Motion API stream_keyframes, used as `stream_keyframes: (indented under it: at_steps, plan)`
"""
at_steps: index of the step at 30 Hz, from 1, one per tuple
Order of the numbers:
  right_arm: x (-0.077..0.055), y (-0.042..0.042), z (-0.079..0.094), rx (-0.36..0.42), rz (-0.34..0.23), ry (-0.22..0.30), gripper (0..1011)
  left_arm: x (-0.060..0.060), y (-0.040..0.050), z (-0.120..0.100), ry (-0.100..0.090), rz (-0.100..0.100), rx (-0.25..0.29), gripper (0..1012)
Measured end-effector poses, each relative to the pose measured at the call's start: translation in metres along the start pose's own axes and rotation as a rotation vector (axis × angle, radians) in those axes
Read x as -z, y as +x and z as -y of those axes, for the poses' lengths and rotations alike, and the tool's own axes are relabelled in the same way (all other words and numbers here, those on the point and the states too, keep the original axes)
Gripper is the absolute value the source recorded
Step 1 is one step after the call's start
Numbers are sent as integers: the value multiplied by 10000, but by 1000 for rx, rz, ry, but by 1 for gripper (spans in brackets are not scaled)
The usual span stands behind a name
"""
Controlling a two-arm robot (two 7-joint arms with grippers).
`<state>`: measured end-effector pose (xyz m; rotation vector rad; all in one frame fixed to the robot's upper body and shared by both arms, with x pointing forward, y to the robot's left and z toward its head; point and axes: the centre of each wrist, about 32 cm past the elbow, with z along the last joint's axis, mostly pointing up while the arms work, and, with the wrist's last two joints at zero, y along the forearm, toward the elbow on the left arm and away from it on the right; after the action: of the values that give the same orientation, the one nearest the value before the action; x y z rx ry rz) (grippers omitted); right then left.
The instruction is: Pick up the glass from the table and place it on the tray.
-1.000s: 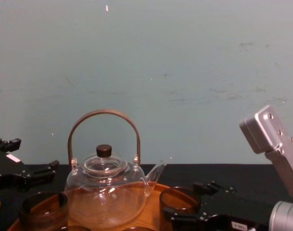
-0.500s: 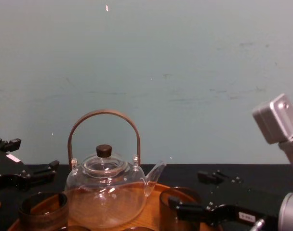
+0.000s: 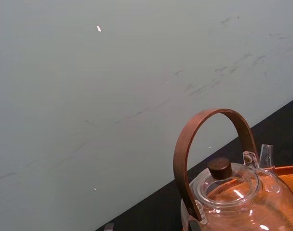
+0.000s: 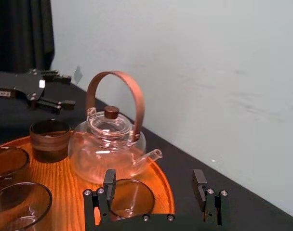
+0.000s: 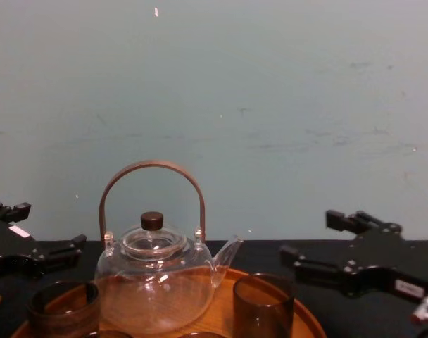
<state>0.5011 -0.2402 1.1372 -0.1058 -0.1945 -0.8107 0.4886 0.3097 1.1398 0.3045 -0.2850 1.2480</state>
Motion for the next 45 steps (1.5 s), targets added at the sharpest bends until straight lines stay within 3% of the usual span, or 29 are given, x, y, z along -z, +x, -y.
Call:
stream_keyframes:
  at_steps: [11, 23, 31, 45]
  plan:
    - [51, 68, 456, 124, 6, 24, 1002, 0, 0, 0, 0, 0, 0, 1001]
    - [201, 160, 878, 328, 46, -27, 1002, 0, 0, 0, 0, 0, 0, 1001]
    - [317, 141, 949, 377, 33, -72, 1002, 0, 0, 0, 0, 0, 0, 1001]
    - [306, 147, 948, 374, 37, -70, 1002, 0, 0, 0, 0, 0, 0, 1001]
